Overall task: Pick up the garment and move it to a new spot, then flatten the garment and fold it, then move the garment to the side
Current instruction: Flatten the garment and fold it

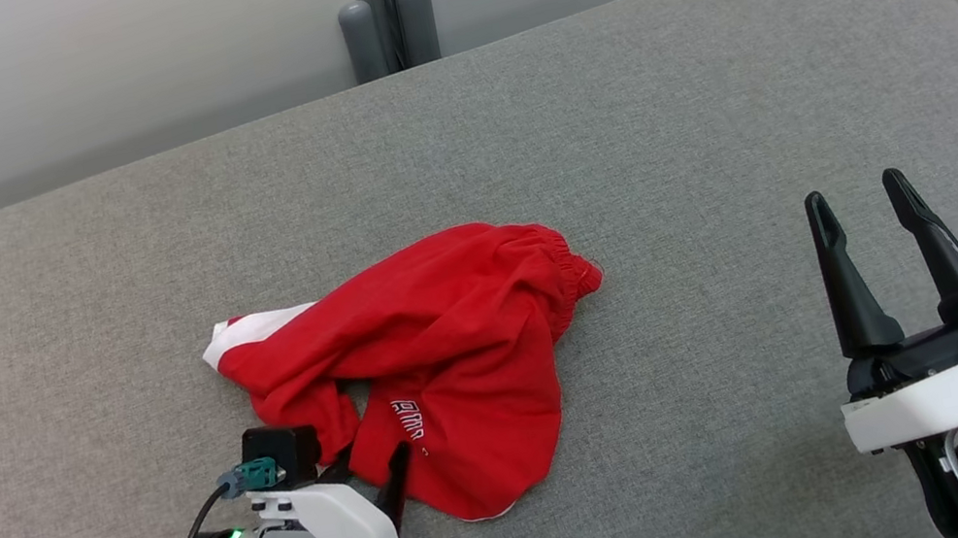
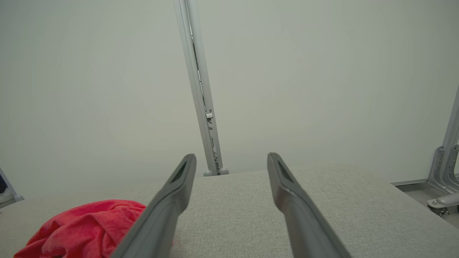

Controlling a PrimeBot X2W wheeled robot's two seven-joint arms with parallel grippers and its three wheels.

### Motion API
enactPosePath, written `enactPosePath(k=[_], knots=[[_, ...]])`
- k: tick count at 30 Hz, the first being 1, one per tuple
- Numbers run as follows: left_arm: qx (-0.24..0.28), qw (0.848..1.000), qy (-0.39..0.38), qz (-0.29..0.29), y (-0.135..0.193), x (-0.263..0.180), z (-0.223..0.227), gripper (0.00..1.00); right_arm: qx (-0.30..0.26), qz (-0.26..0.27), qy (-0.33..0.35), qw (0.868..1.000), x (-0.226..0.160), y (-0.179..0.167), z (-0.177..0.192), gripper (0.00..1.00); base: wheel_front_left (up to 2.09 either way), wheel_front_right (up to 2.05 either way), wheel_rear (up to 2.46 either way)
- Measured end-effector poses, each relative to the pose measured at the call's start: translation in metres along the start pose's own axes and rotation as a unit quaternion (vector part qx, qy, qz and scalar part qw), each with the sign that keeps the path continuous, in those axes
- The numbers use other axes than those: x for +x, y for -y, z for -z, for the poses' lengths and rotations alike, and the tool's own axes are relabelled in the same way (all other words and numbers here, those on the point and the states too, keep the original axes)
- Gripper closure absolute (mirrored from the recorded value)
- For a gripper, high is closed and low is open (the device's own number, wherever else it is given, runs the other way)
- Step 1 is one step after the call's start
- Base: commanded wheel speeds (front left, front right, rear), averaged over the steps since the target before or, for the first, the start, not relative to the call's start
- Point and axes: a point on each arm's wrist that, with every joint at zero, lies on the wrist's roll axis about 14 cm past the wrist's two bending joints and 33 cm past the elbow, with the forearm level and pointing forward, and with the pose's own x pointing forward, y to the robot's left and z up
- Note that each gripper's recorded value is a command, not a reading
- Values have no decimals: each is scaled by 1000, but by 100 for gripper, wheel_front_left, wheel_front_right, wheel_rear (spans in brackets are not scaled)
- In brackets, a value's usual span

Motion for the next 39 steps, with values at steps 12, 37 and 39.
enactPosePath(k=[12, 37, 39], knots=[[-33, 993, 112, -36, -19, -34, -43, 100, 9, -20, 5, 1000, 6, -14, -1, 0, 0, 0, 0], [-123, 958, 114, -235, -119, -112, 14, 0, 5, -53, -12, 999, 18, -37, 14, 0, 0, 0, 0], [-120, 957, 116, -239, -121, -112, 16, 0, 5, -53, -20, 998, 16, -37, 19, 0, 0, 0, 0]])
